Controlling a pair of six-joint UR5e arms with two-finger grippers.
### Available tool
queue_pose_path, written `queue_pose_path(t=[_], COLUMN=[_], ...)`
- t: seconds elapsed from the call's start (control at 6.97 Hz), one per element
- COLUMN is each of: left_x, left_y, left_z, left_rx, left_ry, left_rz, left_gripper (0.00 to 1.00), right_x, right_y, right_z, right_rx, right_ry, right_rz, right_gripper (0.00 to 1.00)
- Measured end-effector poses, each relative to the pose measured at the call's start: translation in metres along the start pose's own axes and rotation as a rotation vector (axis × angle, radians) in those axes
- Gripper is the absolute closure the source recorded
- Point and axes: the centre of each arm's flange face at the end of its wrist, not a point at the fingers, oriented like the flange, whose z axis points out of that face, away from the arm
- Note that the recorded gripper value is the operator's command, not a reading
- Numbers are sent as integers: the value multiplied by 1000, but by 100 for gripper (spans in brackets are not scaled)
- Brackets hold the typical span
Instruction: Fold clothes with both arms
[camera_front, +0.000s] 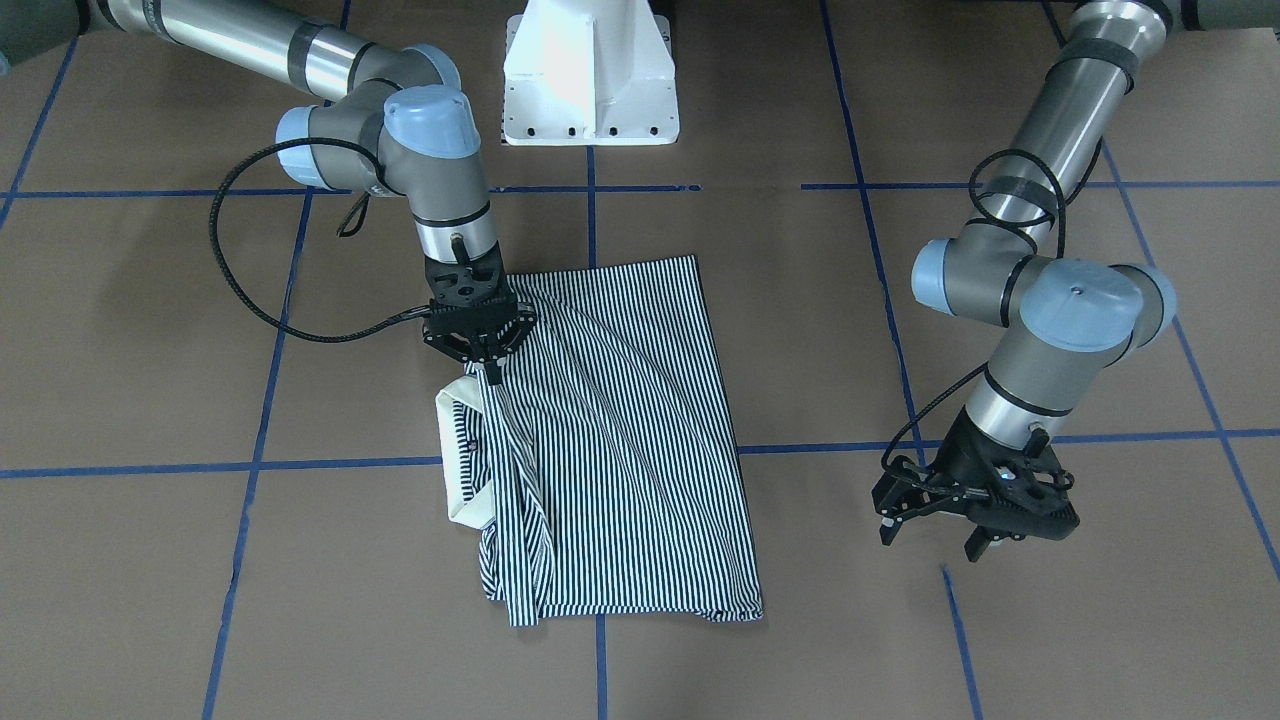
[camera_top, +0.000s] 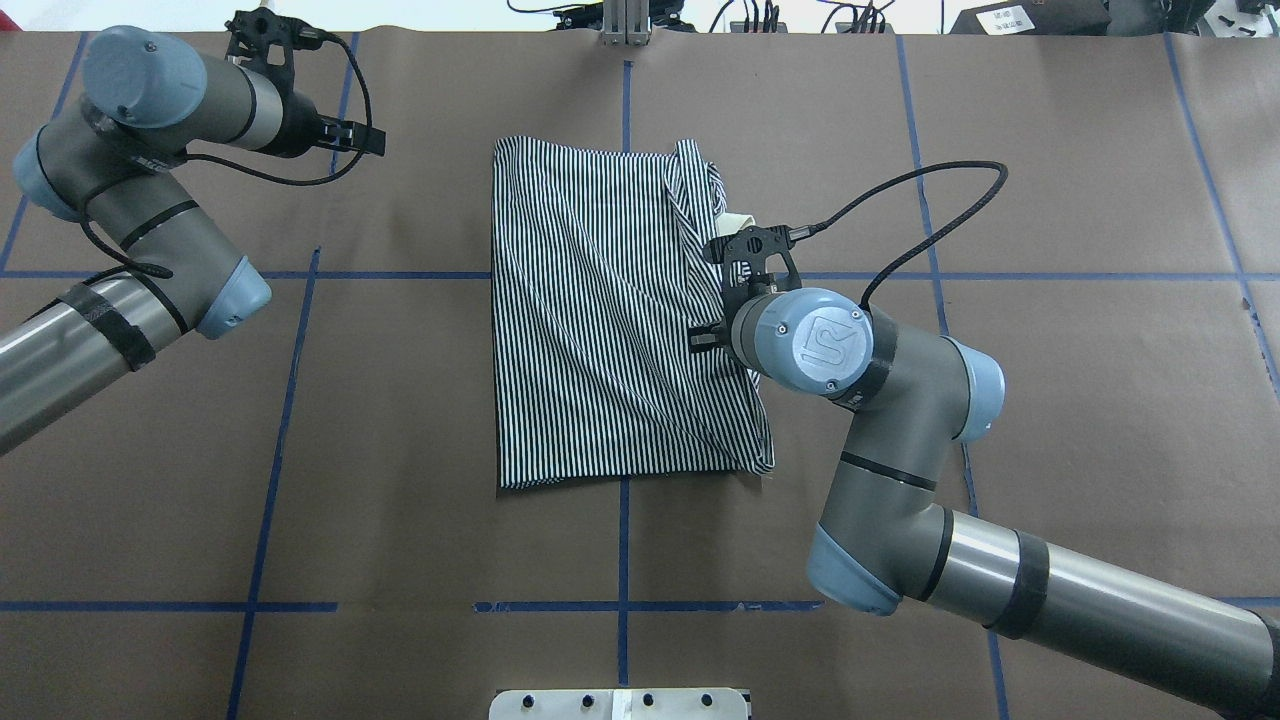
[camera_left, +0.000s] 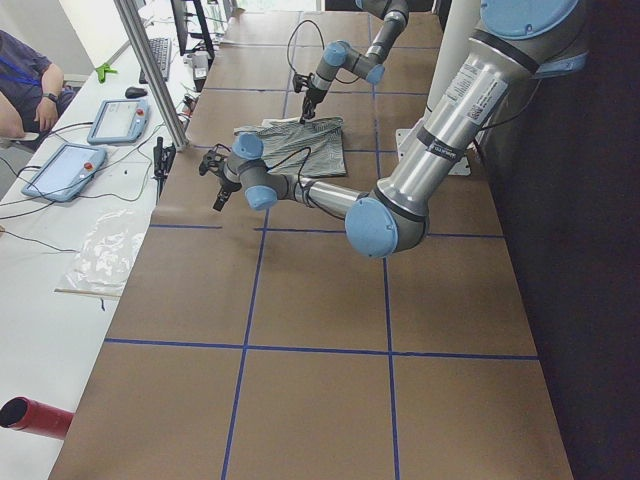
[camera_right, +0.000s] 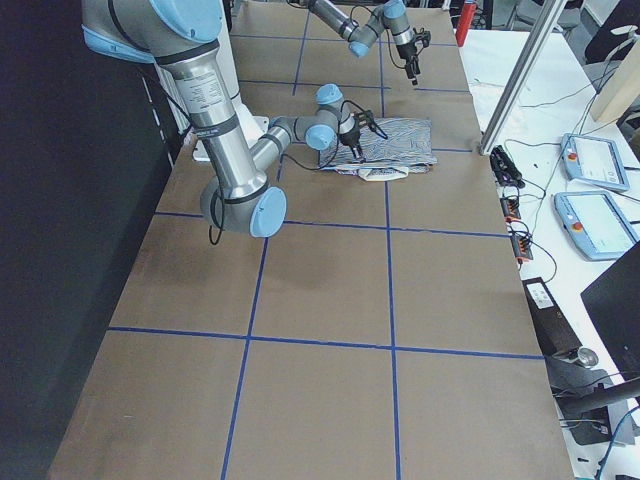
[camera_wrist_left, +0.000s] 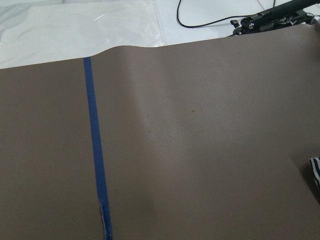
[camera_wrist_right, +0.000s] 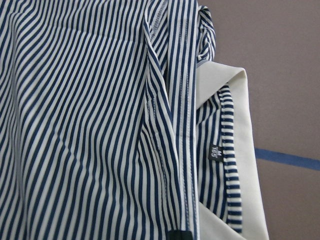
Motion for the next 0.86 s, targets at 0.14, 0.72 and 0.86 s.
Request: queue_pose_path(t=[0.14,0.72,0.86], left_x=[1,0,1], left_y=[2,5,5], left_z=[1,2,2], left_rx=[-3,-7,-7], left_ry=[1,0,1], left_rz=[0,0,0], left_gripper=[0,0,0], right_x=[6,7,7], right_y=[7,20,11], right_z=[2,6,1], right_rx=[-3,3,13], right_ry=[9,23,16], right_rz=[-2,-16,-17], right_gripper=[100,0,0])
